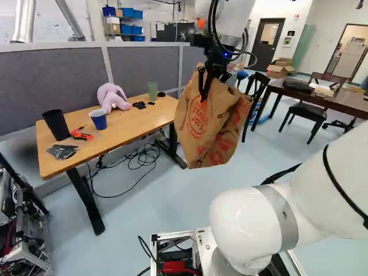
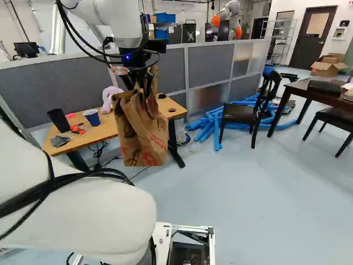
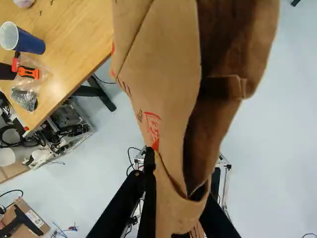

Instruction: Pick up the bag on the ground and place it on the table

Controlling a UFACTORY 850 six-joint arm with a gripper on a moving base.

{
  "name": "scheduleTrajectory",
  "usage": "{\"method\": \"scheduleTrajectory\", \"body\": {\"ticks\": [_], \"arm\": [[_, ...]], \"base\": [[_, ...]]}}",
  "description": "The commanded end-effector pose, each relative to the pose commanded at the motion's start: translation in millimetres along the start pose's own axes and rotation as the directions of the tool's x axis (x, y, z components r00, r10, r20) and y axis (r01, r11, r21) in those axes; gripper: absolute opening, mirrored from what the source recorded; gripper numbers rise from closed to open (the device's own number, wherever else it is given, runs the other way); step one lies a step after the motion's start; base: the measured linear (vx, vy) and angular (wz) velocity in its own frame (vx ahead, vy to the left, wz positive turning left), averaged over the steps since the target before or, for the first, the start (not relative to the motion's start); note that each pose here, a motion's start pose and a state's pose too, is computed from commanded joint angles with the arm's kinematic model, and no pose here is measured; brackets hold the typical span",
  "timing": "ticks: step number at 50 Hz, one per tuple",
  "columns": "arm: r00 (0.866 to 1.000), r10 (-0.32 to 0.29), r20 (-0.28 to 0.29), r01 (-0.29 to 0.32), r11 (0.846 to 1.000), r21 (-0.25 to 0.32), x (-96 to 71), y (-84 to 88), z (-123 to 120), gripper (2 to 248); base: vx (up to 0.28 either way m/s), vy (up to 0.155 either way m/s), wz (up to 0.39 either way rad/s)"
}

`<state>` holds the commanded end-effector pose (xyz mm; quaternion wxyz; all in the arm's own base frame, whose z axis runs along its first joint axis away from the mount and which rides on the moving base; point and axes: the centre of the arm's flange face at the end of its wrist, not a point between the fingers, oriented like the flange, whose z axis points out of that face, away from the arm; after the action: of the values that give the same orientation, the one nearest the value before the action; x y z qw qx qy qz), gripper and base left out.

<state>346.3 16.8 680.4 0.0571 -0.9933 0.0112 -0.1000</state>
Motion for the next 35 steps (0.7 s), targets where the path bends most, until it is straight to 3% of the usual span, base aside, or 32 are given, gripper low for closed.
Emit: {"method": "scheduleTrajectory", "body": {"ticks": [13, 35], "arm": [[1.0, -0.004, -0.028, 0.004, 1.0, 0.002, -4.5, -1.6, -17.0, 18], [0.999, -0.005, -0.032, 0.005, 1.0, 0.002, -4.8, -1.8, -18.6, 18]], "base": [[0.0, 0.0, 0.0], [0.0, 0.0, 0.0]]}}
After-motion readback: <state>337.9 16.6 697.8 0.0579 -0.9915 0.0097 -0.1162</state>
